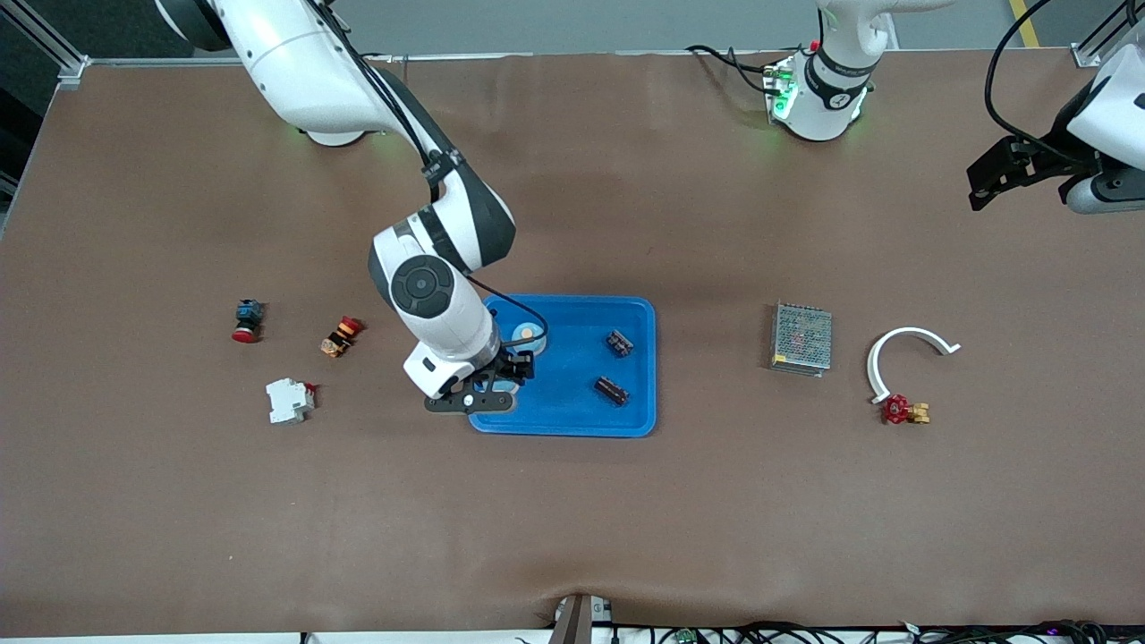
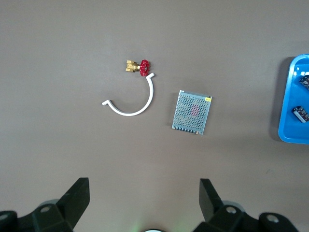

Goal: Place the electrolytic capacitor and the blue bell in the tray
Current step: 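Carry the bell into the tray and open the right gripper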

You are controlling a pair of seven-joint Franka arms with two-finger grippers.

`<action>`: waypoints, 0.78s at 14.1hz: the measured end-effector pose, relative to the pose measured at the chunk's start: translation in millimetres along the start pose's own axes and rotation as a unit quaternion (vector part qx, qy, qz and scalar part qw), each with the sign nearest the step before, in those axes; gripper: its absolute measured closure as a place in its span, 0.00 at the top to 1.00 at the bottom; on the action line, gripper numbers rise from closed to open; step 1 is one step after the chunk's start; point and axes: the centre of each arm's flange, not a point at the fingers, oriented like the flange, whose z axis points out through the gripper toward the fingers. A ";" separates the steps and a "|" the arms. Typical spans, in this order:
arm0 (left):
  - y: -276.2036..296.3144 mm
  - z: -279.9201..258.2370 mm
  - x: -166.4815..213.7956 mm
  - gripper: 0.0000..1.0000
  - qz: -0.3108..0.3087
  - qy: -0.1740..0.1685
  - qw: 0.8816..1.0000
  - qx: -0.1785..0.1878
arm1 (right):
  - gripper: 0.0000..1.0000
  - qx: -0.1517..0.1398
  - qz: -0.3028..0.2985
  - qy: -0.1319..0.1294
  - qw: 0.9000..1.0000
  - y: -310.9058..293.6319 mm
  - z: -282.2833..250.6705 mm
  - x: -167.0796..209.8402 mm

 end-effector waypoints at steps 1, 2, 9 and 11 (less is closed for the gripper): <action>0.0 0.1 0.0 1.00 0.000 0.000 1.000 0.000 | 0.69 0.001 0.004 0.003 1.000 -2.5 13.4 -1.4; 0.0 0.1 0.0 1.00 0.000 0.000 1.000 0.000 | 0.69 0.001 0.004 0.002 1.000 -4.9 26.5 -3.3; -0.1 0.2 0.0 1.00 0.000 0.000 1.000 0.000 | 0.69 -0.018 -0.010 -0.009 1.000 -10.5 70.8 -13.4; -0.1 0.2 0.0 1.00 0.000 0.000 1.000 0.000 | 0.69 -0.022 -0.015 -0.013 1.000 -13.4 76.2 -17.5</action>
